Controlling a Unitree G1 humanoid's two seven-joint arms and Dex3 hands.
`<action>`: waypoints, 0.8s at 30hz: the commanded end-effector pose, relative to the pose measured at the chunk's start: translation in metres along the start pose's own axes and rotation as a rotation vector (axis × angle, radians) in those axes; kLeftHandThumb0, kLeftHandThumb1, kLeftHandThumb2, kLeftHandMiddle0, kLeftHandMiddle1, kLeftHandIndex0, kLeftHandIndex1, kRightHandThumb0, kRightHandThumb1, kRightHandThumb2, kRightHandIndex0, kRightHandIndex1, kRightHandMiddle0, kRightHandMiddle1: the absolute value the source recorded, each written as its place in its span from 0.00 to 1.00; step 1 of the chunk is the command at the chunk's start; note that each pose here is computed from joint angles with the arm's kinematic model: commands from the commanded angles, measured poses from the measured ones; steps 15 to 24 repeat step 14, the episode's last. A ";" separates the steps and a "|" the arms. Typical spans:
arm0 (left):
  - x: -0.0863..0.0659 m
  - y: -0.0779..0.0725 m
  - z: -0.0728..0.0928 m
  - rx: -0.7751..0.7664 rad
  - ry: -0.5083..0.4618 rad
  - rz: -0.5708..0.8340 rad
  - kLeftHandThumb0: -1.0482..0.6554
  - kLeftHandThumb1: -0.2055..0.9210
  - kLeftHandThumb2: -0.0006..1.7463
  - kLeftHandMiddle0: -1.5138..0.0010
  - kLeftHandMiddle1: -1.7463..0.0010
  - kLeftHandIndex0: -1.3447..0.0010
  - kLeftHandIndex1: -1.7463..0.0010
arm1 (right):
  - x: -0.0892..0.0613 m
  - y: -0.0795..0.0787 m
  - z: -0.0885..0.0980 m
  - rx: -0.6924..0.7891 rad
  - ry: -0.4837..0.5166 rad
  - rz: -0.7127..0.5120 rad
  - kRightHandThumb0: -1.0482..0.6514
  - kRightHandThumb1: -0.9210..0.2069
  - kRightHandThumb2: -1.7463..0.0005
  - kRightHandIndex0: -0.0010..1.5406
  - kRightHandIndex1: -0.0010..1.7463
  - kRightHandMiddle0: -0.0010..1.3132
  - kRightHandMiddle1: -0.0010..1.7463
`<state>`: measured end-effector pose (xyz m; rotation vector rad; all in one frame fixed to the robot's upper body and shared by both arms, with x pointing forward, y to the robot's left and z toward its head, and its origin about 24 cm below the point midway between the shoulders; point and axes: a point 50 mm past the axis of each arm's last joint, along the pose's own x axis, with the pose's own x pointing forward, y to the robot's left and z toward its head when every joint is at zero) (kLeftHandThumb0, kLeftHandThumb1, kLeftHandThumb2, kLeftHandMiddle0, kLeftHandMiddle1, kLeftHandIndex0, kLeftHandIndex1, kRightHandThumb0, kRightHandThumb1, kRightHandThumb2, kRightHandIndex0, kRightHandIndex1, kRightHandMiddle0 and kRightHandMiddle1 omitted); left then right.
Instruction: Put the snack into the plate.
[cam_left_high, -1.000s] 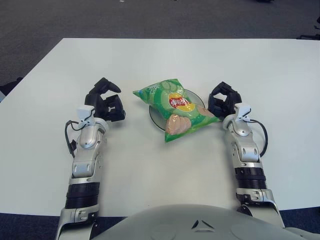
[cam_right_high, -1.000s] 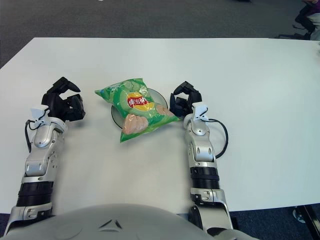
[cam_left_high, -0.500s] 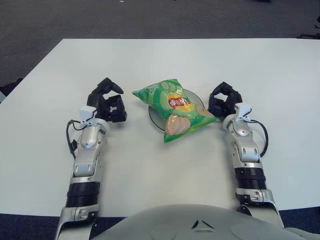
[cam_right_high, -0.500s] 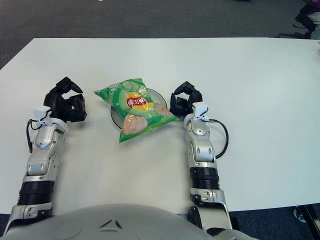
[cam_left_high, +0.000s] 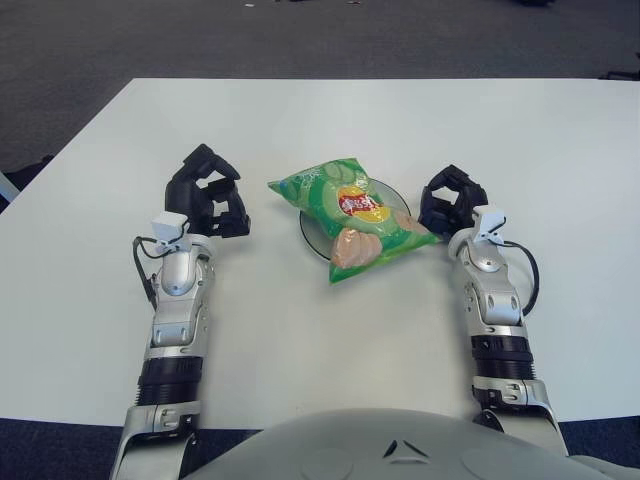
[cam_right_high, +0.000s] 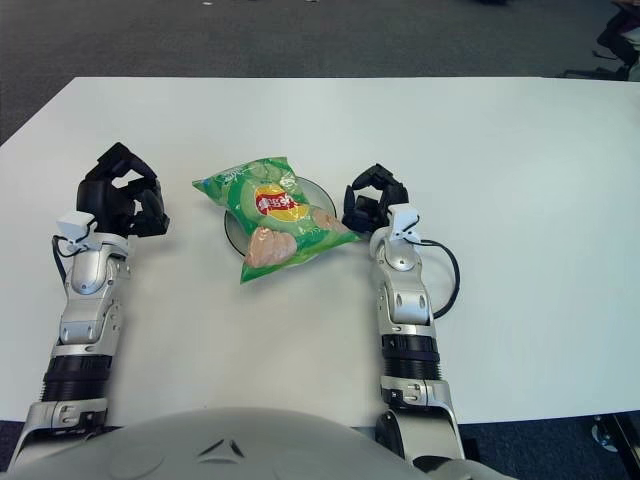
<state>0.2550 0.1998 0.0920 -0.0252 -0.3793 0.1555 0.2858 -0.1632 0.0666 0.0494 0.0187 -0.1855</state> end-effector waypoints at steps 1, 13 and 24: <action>-0.045 -0.014 -0.048 -0.092 0.239 0.061 0.26 0.22 0.95 0.10 0.00 0.37 0.00 | -0.011 -0.006 -0.025 0.041 0.077 -0.013 0.32 0.60 0.19 0.84 1.00 0.51 1.00; -0.045 -0.013 -0.049 -0.104 0.256 0.048 0.25 0.21 0.96 0.10 0.00 0.36 0.00 | -0.010 -0.005 -0.024 0.128 -0.017 0.000 0.31 0.63 0.17 0.85 1.00 0.54 1.00; -0.045 -0.013 -0.049 -0.104 0.257 0.047 0.25 0.21 0.96 0.10 0.00 0.36 0.00 | -0.010 -0.005 -0.024 0.131 -0.023 0.000 0.31 0.64 0.17 0.85 1.00 0.54 1.00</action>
